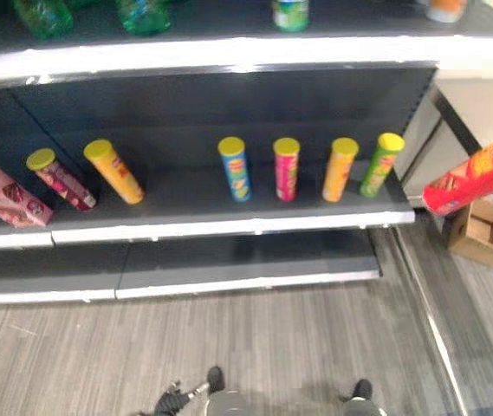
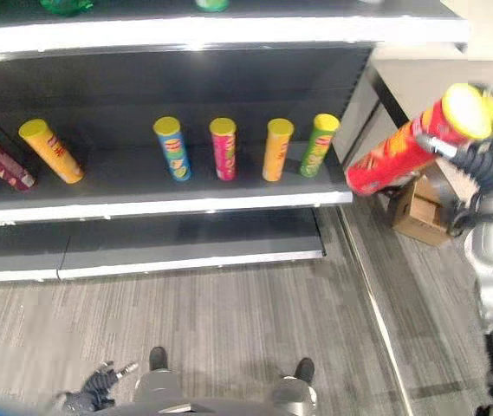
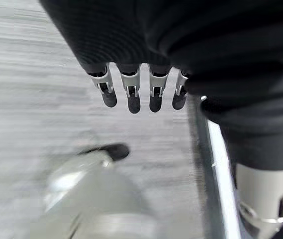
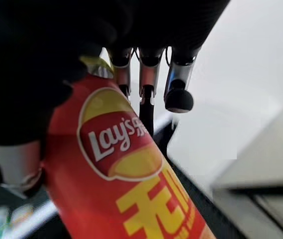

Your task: Put the goods on the table back onto the shelves and tidy them up.

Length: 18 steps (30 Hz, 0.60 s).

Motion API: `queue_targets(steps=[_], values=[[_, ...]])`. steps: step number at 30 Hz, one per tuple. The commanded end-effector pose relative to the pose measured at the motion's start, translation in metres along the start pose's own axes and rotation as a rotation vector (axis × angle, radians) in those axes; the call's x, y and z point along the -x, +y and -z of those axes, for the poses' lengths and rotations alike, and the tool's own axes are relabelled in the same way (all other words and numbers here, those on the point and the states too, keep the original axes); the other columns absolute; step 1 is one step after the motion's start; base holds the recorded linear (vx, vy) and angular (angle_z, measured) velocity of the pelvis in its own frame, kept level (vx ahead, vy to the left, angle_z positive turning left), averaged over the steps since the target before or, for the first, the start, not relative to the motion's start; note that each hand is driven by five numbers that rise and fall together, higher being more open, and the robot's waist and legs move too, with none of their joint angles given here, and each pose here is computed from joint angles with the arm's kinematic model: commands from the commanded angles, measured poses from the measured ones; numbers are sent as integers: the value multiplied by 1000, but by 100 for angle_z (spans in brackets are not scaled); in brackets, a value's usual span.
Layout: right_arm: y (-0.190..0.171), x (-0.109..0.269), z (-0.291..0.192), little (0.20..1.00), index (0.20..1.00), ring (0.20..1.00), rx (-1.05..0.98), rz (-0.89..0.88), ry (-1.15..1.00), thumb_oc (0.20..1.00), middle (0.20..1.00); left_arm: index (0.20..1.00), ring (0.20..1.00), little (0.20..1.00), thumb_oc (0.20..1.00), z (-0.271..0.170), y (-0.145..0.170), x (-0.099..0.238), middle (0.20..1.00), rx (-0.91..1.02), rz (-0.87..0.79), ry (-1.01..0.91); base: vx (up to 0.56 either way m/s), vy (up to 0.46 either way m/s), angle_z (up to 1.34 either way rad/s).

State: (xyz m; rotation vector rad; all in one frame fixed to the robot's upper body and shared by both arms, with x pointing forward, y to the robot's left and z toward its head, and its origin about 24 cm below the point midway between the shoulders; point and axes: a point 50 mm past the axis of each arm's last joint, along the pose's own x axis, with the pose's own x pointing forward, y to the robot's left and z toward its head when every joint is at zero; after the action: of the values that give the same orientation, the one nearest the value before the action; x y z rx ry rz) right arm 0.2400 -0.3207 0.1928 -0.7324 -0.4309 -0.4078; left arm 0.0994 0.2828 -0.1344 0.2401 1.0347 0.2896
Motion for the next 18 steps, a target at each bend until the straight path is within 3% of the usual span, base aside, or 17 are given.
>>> queue_targets(steps=[1, 8, 14, 18], values=[[-39, -30, -54, 200, 200, 200, 104, 115, -255, 200, 200, 1000, 1000, 1000, 1000, -1, -11, 0, 1000, -55, 26, -13, 61, 631, 13], [-23, -21, -48, 200, 200, 200, 103, 77, -229, 200, 200, 1000, 1000, 1000, 1000, -4, -1, 0, 1000, -111, 14, -28, 60, 438, 5], [-16, -16, -52, 200, 200, 200, 68, 16, -250, 200, 200, 1000, 1000, 1000, 1000, -6, -1, -2, 1000, -153, 38, -21, 69, 133, -2], [9, -15, -65, 200, 200, 200, 9, -108, -317, 200, 200, 1000, 1000, 1000, 1000, -14, -12, -5, 1000, -143, 65, -26, 29, 42, 1]])
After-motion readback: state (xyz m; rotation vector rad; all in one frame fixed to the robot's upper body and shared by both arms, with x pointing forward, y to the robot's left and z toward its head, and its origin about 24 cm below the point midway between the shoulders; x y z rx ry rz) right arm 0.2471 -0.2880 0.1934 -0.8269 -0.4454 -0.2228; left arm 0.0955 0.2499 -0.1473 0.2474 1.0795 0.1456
